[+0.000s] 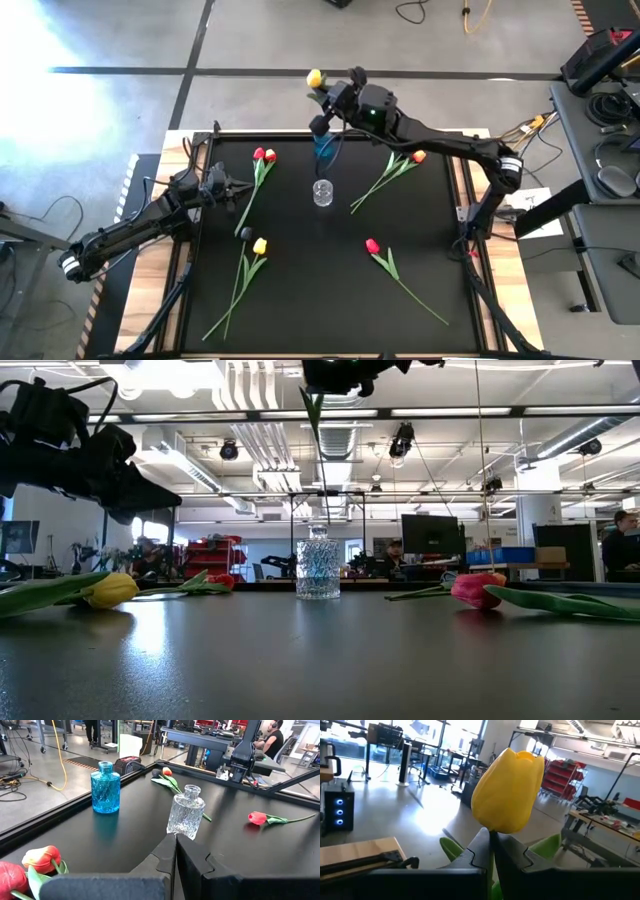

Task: Sort flowers into vase by color
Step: Put the right yellow tulip into the blue vase

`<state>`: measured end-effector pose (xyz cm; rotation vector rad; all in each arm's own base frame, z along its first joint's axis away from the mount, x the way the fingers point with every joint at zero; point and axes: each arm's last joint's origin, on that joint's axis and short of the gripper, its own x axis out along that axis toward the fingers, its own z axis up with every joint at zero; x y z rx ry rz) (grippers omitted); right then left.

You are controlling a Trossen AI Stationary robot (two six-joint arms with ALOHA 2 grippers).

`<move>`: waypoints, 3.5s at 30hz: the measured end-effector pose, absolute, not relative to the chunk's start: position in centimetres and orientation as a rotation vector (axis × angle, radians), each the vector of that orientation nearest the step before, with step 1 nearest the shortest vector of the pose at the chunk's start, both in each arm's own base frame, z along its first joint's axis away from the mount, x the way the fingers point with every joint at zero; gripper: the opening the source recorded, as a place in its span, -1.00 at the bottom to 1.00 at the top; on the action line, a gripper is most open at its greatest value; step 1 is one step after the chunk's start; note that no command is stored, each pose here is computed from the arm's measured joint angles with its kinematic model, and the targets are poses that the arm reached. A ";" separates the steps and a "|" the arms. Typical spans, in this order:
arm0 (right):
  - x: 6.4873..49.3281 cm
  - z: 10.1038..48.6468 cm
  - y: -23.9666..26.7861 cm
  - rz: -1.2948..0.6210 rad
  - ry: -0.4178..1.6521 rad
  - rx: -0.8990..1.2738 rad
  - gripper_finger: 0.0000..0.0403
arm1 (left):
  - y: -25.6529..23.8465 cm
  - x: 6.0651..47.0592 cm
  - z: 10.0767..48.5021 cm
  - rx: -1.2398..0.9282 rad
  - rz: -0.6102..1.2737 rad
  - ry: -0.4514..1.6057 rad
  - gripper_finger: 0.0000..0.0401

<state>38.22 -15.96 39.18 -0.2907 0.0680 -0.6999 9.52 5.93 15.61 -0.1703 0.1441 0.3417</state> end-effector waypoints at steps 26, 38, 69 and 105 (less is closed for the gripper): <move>41.1 33.9 -19.2 -0.694 0.119 -0.300 -0.94 | 5.9 9.5 15.5 -0.174 0.342 0.151 -1.00; 42.2 30.9 -20.6 -0.721 0.186 -0.305 -0.94 | 6.0 9.6 15.5 -0.175 0.342 0.153 -1.00; 41.5 29.6 -20.9 -0.904 0.408 -0.344 -0.77 | 6.0 9.6 15.5 -0.175 0.342 0.153 -1.00; 40.3 29.2 -20.6 -1.001 0.504 -0.252 -0.39 | 6.0 9.6 15.5 -0.175 0.342 0.153 -1.00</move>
